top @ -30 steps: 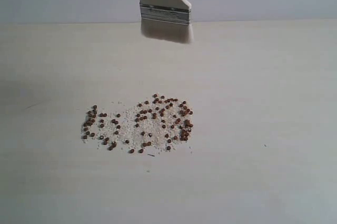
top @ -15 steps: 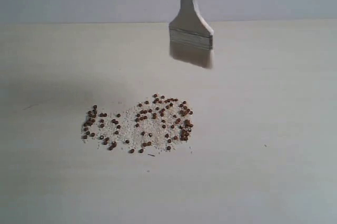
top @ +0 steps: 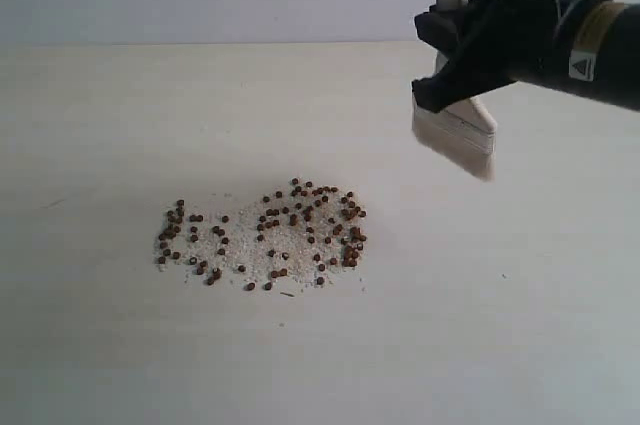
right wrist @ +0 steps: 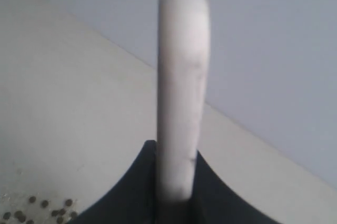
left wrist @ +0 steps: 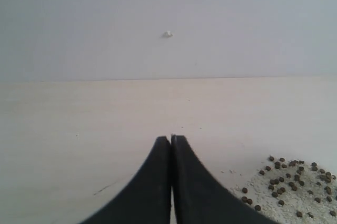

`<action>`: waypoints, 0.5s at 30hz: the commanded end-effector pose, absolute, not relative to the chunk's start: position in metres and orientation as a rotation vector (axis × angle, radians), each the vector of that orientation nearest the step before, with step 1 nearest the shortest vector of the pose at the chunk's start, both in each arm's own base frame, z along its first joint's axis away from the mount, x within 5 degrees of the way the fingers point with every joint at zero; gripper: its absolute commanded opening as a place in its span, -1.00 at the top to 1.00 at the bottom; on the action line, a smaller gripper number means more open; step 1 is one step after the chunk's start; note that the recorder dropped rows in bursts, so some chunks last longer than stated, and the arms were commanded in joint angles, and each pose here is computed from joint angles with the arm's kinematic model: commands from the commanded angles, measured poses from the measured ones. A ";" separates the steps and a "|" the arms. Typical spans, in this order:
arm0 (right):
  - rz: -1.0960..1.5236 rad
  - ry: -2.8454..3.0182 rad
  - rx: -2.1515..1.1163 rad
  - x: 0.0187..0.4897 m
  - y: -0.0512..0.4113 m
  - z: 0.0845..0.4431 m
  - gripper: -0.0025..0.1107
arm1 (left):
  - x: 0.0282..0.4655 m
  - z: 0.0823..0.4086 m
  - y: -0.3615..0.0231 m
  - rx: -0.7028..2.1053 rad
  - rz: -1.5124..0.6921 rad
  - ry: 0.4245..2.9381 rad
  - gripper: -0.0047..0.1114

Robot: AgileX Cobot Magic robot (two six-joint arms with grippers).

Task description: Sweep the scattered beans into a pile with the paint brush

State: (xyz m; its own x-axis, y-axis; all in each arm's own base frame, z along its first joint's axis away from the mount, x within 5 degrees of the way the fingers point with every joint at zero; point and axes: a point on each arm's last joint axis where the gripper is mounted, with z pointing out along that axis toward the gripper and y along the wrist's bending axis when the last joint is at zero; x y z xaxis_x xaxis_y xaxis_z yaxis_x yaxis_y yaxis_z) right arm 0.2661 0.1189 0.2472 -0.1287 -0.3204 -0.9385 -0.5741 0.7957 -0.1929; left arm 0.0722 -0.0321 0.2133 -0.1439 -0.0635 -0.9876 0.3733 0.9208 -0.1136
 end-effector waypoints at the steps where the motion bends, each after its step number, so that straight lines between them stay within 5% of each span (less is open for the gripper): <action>1: 0.054 1.466 -0.650 0.238 0.114 0.245 0.96 | 0.072 0.213 -0.032 0.246 -0.374 1.675 0.92; 15: -0.072 1.336 -0.649 0.202 0.133 0.237 0.96 | 0.072 0.213 -0.032 0.247 -0.376 1.674 0.92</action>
State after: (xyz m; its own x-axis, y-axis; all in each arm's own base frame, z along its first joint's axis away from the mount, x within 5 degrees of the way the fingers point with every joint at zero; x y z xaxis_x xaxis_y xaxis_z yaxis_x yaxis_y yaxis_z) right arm 0.2003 0.1412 0.2313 0.2737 -0.4428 -0.8538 -0.3901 0.7603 -0.5194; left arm 0.0722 -0.0321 0.2133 -0.1439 -0.0635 -0.9876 0.3733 0.9208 -0.1136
